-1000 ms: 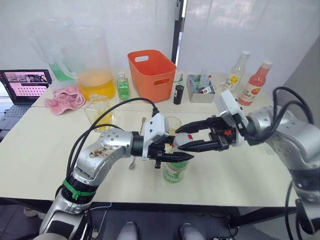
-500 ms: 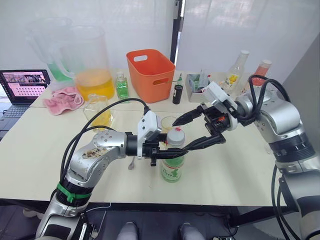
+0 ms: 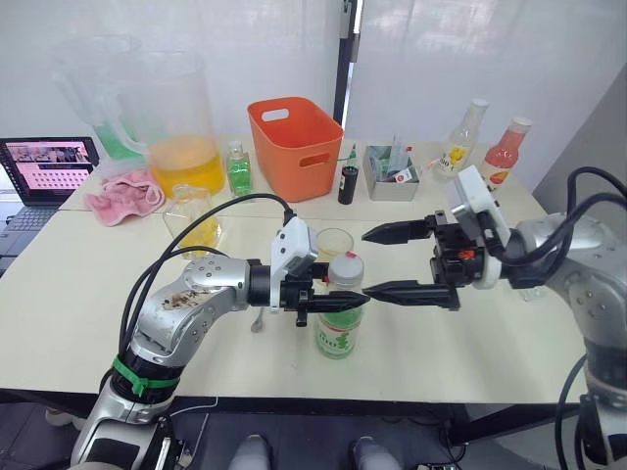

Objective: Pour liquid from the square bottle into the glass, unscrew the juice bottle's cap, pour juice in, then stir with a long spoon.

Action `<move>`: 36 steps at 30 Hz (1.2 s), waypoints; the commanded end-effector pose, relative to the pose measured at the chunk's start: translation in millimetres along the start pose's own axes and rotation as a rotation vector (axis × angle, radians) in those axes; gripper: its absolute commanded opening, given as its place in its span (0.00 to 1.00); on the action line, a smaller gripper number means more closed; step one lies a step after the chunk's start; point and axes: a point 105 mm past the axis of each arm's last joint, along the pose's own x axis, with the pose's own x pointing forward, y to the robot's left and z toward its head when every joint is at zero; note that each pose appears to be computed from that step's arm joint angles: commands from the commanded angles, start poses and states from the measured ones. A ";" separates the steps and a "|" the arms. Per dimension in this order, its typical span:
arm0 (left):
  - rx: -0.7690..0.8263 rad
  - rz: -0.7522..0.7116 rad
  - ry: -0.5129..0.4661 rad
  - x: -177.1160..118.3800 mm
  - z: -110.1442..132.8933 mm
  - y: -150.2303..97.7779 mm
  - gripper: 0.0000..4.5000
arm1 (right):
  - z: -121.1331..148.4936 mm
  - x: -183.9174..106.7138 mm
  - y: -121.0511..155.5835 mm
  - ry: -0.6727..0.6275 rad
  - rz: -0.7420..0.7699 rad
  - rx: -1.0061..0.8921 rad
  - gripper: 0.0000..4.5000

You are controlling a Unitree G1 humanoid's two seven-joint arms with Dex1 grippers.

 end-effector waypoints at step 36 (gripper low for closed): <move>-0.017 -0.105 0.006 13.2 2.7 -4.8 0.35 | -4.4 14.9 27.8 0.015 -0.116 0.091 0.36</move>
